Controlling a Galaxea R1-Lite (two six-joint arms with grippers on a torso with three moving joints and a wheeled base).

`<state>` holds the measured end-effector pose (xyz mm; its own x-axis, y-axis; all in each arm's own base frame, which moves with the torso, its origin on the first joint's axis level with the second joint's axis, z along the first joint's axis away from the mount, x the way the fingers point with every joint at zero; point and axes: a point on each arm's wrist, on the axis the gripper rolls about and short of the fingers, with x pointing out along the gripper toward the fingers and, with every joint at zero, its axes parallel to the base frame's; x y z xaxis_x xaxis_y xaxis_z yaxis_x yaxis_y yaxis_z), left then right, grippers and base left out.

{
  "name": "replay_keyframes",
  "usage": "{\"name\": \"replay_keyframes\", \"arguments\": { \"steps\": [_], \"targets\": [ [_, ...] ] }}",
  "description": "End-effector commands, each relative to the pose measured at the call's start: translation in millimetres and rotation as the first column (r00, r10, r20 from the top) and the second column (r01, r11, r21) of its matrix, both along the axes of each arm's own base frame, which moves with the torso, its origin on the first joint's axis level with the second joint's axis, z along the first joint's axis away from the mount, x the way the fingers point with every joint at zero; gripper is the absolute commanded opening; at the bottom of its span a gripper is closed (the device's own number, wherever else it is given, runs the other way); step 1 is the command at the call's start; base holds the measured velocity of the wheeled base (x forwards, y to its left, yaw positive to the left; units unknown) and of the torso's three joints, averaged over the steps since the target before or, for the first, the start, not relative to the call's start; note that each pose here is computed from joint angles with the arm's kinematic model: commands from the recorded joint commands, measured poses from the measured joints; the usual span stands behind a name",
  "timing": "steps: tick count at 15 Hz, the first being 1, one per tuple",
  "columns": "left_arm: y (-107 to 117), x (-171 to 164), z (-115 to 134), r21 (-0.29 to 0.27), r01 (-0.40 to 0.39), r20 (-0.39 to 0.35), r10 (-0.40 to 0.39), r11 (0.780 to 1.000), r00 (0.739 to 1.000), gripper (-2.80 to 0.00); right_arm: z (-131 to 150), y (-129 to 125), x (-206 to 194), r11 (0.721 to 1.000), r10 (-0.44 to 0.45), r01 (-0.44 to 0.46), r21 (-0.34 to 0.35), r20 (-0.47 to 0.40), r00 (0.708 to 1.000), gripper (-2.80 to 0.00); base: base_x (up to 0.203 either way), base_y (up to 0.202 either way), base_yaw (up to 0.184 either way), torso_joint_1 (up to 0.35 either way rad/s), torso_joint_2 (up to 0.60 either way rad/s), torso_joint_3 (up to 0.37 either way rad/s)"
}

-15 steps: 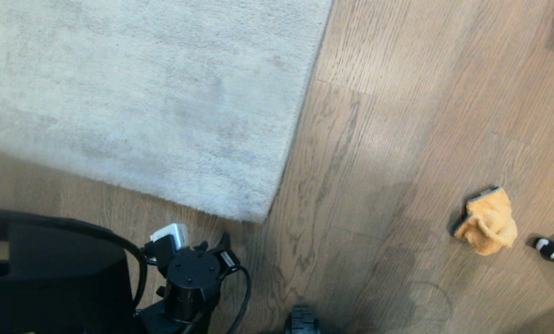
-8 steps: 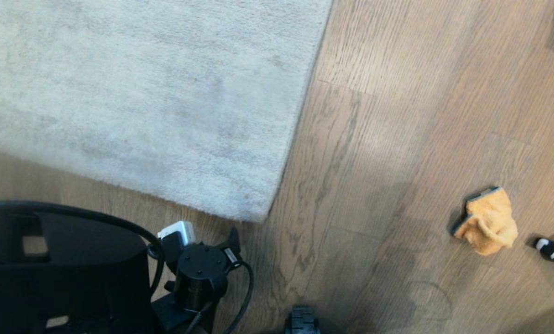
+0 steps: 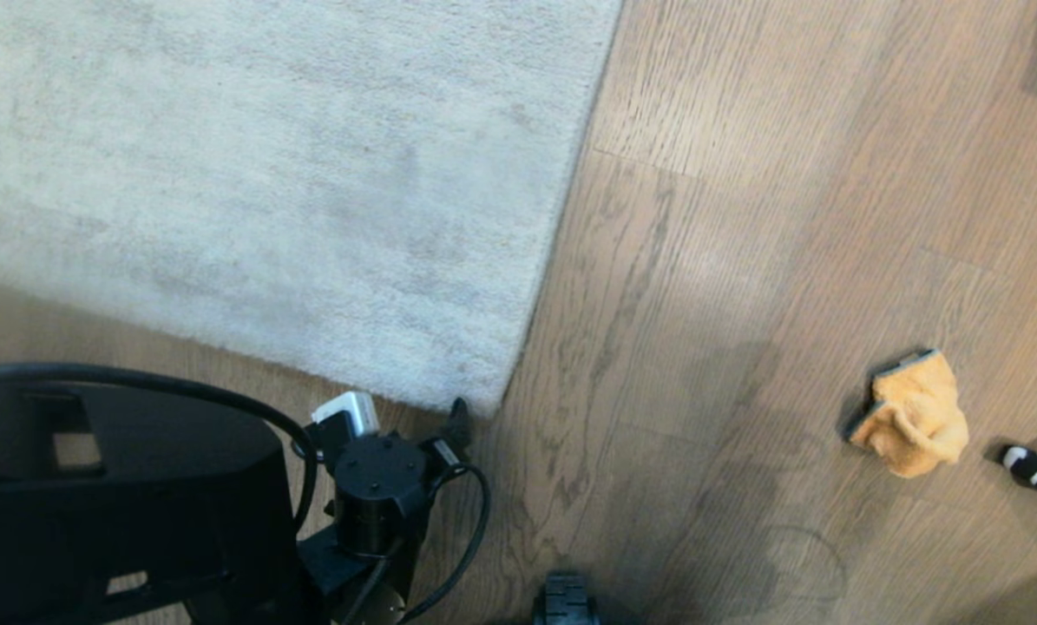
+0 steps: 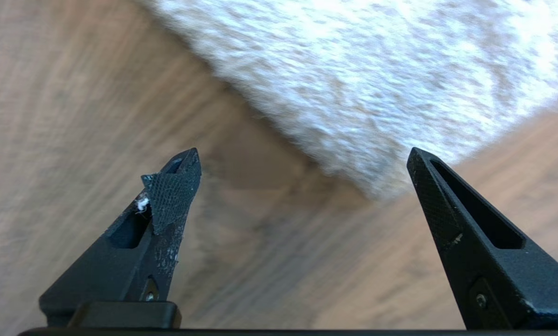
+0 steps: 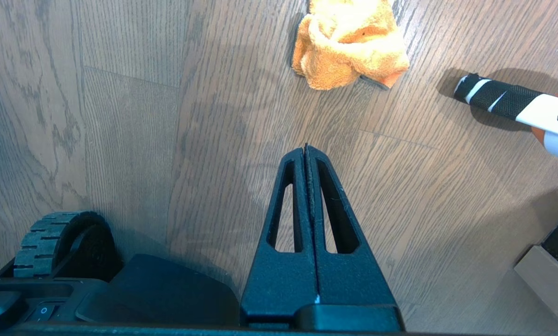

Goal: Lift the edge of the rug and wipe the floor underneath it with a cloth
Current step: Lift up the carpet

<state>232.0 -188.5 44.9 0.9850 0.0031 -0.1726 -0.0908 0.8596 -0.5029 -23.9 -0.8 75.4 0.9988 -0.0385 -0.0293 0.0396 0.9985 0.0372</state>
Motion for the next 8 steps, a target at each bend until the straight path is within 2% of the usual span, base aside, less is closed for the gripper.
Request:
{"name": "replay_keyframes", "arguments": {
  "steps": [1, 5, 8],
  "targets": [
    [-1.1, 0.0, 9.8, -0.047, 0.032, 0.043, -0.030, 0.998, 0.999, 0.00, 0.0, 0.0, 0.0, 1.000, 0.000, 0.000, 0.000, 0.000, 1.000, -2.80, 0.000, 0.000, 0.000, 0.000, 0.00, 0.000],
    [-6.0, 4.1, 13.7, -0.040, 0.086, 0.063, -0.083, 0.995, 0.995, 0.00, 0.0, 0.0, 0.0, 1.000, 0.000, 0.000, 0.000, 0.000, 1.000, -2.80, 0.000, 0.000, 0.000, 0.000, 0.00, 0.000],
    [-7.2, 6.1, 6.5, 0.010, 0.087, 0.046, -0.088, 0.996, 0.995, 0.00, 0.0, 0.0, 0.0, 1.000, 0.000, 0.000, 0.000, 0.000, 1.000, -2.80, 0.000, 0.000, 0.000, 0.000, 0.00, 0.000]
  ]
}}
